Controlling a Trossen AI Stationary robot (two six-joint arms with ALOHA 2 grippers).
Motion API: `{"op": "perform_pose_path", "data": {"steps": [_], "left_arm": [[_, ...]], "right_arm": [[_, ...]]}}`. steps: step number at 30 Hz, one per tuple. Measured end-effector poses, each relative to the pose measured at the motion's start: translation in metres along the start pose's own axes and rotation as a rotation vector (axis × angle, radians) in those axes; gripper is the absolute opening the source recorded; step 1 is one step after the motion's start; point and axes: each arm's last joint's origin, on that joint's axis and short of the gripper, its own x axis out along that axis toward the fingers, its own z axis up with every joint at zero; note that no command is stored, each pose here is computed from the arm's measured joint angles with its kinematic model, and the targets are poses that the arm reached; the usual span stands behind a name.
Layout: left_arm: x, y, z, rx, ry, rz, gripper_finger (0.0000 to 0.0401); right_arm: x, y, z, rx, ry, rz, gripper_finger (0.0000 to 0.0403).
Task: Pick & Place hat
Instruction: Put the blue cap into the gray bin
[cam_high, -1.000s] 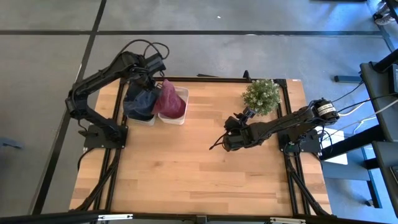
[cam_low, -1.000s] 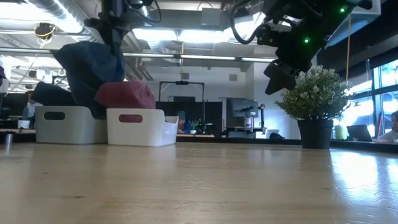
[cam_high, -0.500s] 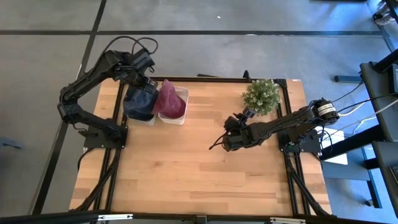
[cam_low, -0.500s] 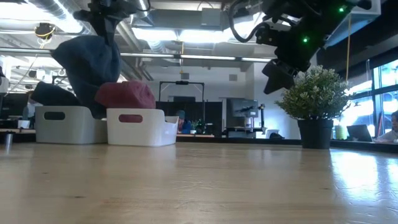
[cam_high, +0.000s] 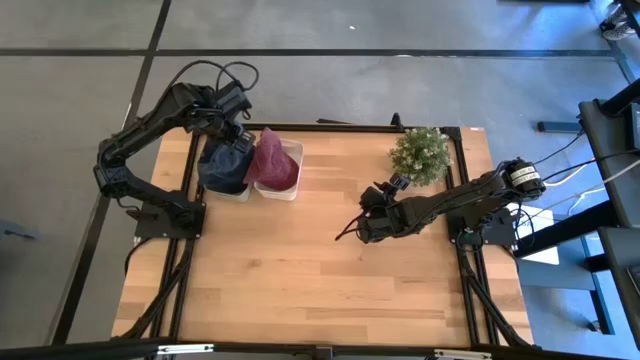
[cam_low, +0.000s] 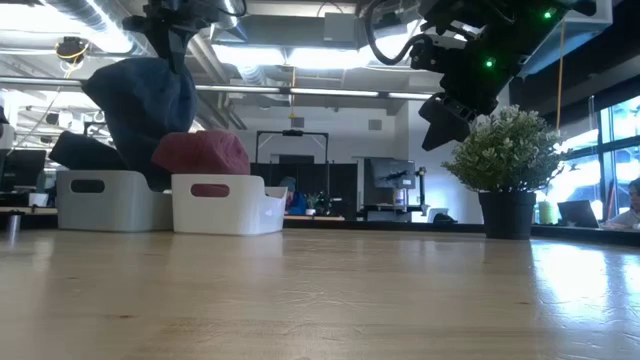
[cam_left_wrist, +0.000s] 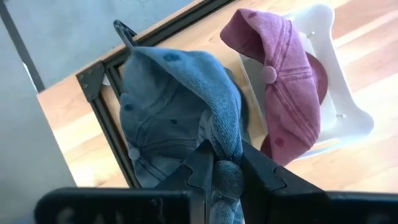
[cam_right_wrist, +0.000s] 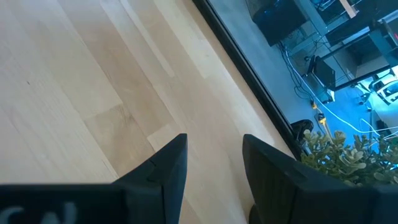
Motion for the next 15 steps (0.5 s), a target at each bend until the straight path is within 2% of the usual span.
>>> {"op": "perform_pose_path", "data": {"steps": [7, 12, 15], "left_arm": [[0.001, 0.000, 0.000, -0.008, 0.002, 0.001, 0.0044], [0.023, 0.000, -0.007, 0.025, 0.062, 0.087, 0.0044], [0.035, 0.000, -0.012, 0.031, 0.116, 0.094, 0.0044]], "right_arm": [[0.000, 0.001, 0.001, 0.014, -0.007, 0.006, 0.0156], [0.000, 0.001, 0.002, 0.020, -0.009, 0.010, 0.0156], [0.000, 0.001, 0.002, 0.021, -0.008, 0.013, 0.0156]]}}
